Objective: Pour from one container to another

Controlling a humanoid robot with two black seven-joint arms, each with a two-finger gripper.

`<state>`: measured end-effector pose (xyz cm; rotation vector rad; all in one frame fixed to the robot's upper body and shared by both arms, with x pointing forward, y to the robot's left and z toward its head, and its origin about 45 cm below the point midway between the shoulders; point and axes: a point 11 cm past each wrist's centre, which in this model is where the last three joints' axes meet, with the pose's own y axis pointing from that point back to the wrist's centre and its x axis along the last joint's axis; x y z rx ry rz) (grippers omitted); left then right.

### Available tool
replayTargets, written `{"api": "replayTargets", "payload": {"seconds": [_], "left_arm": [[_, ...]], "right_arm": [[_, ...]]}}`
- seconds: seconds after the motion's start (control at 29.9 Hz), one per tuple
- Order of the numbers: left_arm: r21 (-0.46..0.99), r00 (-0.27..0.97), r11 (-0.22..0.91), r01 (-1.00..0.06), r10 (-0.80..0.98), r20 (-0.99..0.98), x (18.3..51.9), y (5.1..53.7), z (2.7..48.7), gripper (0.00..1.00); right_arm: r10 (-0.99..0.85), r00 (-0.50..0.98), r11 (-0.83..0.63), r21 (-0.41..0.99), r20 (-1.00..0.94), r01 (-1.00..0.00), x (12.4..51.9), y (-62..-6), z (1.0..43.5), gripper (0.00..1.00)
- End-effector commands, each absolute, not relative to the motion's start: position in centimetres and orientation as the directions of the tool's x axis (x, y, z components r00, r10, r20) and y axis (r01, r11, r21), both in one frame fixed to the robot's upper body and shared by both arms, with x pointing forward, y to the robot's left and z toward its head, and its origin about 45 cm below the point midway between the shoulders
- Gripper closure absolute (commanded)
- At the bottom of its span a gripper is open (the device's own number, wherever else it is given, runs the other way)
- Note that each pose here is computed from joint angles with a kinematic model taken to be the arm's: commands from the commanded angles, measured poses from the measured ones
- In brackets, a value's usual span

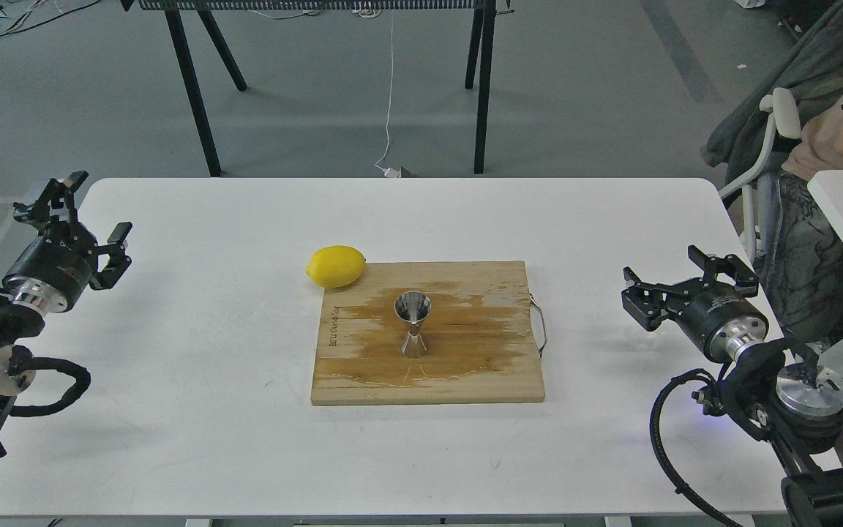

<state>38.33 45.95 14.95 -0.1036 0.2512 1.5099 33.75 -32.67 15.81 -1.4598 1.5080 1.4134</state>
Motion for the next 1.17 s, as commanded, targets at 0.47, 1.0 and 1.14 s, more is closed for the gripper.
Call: {"api": "replayTargets", "payload": {"seconds": [0.47,1.0,1.14], "left_arm": [[0.049,0.052,0.064,-0.997,0.974,-0.218,39.6,46.1,16.8,0.01],[0.054,0.057,0.071,-0.996,0.972,-0.227,39.5,45.6,16.4,0.01],[0.054,0.057,0.072,-0.996,0.972,-0.228,39.5,45.5,16.3,0.01]], "right_arm": [[-0.426,0.108,-0.247,0.001,-0.898,-0.969,34.6,-37.5,16.4,0.01],[-0.413,0.119,-0.232,-0.022,-0.903,-0.972,35.2,-37.2,16.8,0.02],[-0.414,0.115,-0.228,-0.019,-0.903,-0.973,35.2,-37.3,16.7,0.01]]}}
